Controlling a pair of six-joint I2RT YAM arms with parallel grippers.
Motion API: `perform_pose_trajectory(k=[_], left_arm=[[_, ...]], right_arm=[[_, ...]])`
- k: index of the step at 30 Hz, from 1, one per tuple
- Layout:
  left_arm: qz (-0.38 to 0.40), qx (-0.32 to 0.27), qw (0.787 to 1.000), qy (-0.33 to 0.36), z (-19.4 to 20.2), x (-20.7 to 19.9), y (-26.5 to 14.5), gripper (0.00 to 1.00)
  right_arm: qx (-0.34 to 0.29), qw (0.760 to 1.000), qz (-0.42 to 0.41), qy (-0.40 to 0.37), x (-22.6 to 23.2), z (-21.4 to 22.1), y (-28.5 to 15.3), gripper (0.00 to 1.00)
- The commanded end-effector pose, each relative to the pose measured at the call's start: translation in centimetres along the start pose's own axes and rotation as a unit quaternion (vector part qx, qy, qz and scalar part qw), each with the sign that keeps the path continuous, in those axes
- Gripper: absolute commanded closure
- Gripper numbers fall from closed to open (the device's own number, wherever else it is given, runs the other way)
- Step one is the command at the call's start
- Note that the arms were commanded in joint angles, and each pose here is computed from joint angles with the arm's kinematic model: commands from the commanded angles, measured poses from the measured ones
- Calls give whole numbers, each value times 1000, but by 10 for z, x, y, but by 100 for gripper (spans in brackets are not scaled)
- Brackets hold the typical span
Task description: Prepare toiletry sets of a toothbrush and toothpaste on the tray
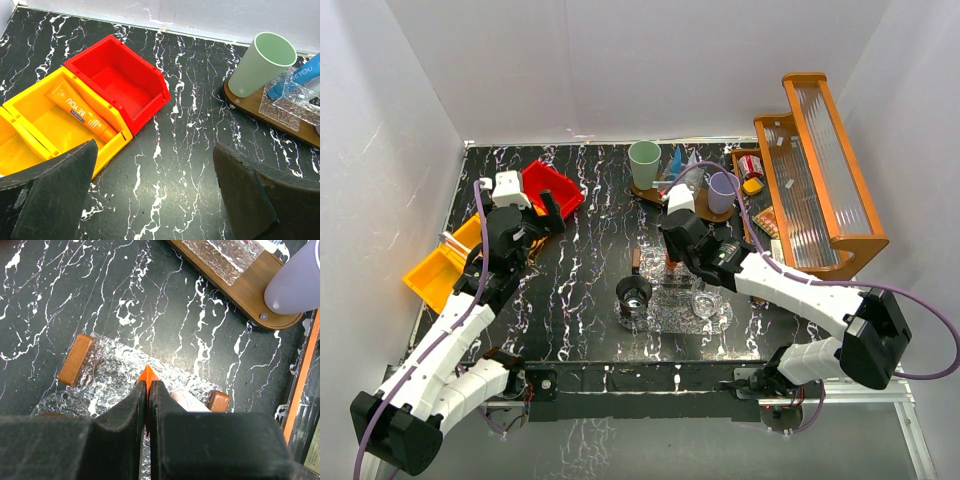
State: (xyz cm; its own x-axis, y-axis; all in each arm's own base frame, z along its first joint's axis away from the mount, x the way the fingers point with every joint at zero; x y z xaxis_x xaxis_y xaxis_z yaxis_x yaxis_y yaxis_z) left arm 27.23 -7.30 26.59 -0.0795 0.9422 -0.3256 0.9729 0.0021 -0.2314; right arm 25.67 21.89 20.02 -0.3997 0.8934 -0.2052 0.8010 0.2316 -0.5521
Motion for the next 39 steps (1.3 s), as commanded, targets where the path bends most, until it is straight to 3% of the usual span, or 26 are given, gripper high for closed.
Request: perform_pose_trajectory(k=[1,14,21,25,29,39], left_arm=[[1,-17,1000,-4,-10,1,-5,1],[5,2,1000,-21,-10,-2,-10,1],[-31,44,999,-9,-6,8,-22,1],[-81,72,994,6,-2,22,-25,1],[-152,101,983,-4,-5,47,-14,1],[-316,118,930,-144,-25,154,0,3]], right_arm=[[-42,999,17,27,-3,-15,1,97],[-43,999,-6,26,0,-25,-7,80],[-133,990,-48,22,-18,-87,-69,49],[-193,979,-68,8,-29,-96,-98,35],[-215,975,-51,-2,-41,-85,-111,29],[-237,971,-30,16,-60,-59,-132,22]])
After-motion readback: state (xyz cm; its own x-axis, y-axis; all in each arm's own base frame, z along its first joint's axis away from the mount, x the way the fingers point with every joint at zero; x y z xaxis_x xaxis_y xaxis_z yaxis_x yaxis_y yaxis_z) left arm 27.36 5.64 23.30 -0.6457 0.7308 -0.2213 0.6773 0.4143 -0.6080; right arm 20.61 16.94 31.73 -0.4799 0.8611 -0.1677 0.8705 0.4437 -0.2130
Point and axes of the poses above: each gripper's point midway between its finger pads, its own y axis out along the fingers, its own x axis along the line the jaws close on, z = x × y, the point moved 5 cm from there along -y, back along the fingers, and after that the axes turned 10 degrees about -y, right-handed, at the moved point
